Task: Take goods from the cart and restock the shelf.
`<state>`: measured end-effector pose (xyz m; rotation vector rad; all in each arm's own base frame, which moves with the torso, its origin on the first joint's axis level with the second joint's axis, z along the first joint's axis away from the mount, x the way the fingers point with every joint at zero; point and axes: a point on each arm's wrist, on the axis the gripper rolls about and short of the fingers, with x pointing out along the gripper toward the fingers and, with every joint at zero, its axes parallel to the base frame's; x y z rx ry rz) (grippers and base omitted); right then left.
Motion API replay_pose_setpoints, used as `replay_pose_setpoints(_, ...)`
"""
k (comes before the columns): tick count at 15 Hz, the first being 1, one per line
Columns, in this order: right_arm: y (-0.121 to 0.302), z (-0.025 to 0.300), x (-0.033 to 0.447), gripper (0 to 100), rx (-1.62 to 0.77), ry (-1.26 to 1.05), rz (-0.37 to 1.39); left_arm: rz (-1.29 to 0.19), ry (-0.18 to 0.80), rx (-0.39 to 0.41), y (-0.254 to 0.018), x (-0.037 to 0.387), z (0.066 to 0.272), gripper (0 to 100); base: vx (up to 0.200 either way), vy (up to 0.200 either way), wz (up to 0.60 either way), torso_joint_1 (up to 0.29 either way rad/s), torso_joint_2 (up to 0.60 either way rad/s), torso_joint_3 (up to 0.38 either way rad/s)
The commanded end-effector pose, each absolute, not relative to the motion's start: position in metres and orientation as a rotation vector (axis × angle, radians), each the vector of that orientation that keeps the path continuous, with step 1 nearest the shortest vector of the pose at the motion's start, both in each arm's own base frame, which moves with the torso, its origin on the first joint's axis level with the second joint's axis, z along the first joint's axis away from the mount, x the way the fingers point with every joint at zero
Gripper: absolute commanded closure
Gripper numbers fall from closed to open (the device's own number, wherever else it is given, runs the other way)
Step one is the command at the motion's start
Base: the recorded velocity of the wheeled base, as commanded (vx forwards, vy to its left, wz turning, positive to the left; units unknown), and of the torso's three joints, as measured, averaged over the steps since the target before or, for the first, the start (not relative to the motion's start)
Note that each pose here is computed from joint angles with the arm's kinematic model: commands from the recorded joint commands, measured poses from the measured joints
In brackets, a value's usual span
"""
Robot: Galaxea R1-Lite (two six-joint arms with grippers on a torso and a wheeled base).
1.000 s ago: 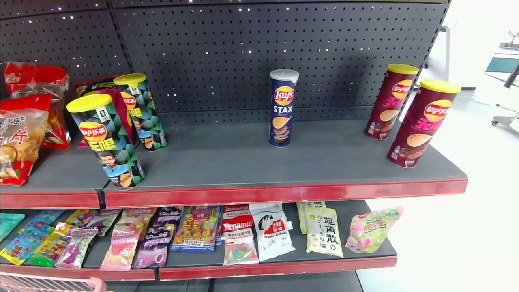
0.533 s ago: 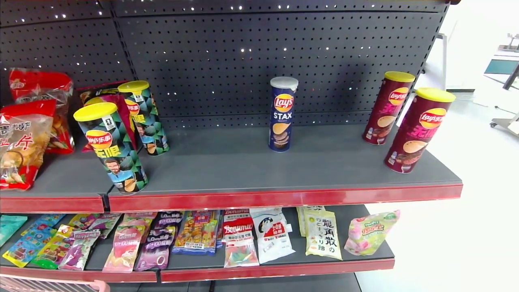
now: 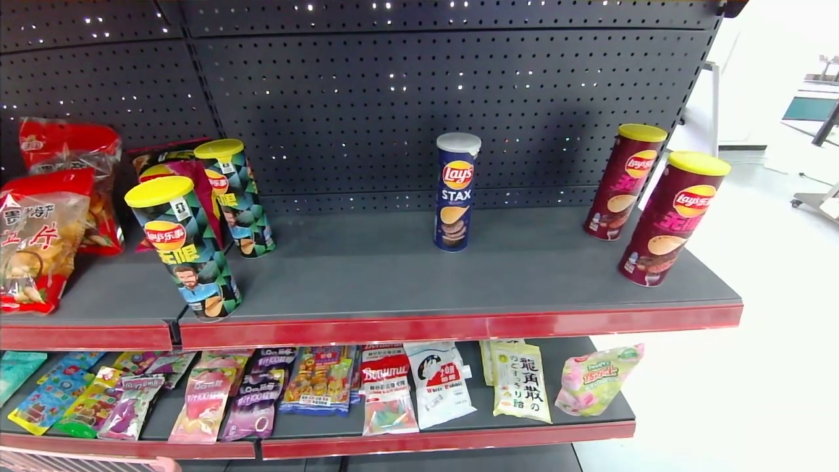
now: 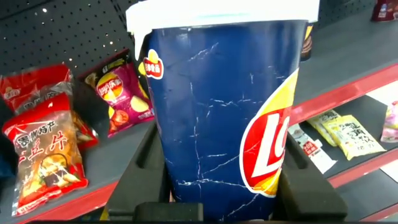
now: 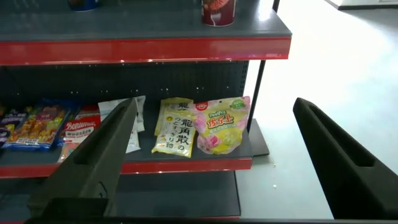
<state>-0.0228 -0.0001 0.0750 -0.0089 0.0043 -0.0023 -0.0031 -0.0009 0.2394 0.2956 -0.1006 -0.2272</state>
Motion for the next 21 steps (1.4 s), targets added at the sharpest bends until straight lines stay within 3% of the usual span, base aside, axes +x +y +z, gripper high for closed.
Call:
replay_pose_setpoints(1,0.000,0.075,-0.023,0,-0.009,0.005,-0.002,-0.227,-0.095,0.297,-0.001,-0.002,0.239,100,0.200,0.000,0.00,0.007,0.00,0.002)
replay_pose_setpoints(4,0.000,0.075,-0.023,0,-0.009,0.005,-0.002,-0.226,-0.099,0.302,-0.001,-0.003,0.239,100,0.200,0.000,0.00,0.002,-0.01,0.004)
replay_pose_setpoints(14,0.001,0.080,-0.024,0,-0.042,-0.018,0.035,-0.226,-0.162,0.290,0.003,-0.026,0.234,100,0.000,0.000,0.00,0.000,0.00,0.000)
replay_pose_setpoints(15,0.001,0.099,-0.027,0,-0.040,-0.058,0.085,-0.227,-0.155,0.285,0.003,-0.028,0.234,100,0.000,0.000,0.00,0.000,0.00,0.000)
replay_pose_setpoints(16,0.003,0.178,-0.012,0,-0.008,-0.036,0.149,-0.242,-0.116,0.232,0.004,-0.031,0.230,100,0.000,0.000,0.00,0.000,0.00,0.000)
replay_pose_setpoints(17,0.004,0.208,-0.002,0,-0.024,-0.042,0.194,-0.246,-0.091,0.184,0.004,-0.030,0.227,100,0.000,0.000,0.00,0.000,0.00,0.000)
replay_pose_setpoints(19,0.008,0.212,0.016,0,-0.204,0.000,0.362,-0.267,-0.037,0.112,0.001,-0.017,0.229,100,0.000,0.000,0.00,0.000,0.00,0.000)
replay_pose_setpoints(21,0.012,0.221,0.041,0,-0.223,0.061,0.457,-0.303,-0.014,0.084,-0.001,-0.008,0.230,100,0.000,0.000,0.00,0.000,0.00,0.000)
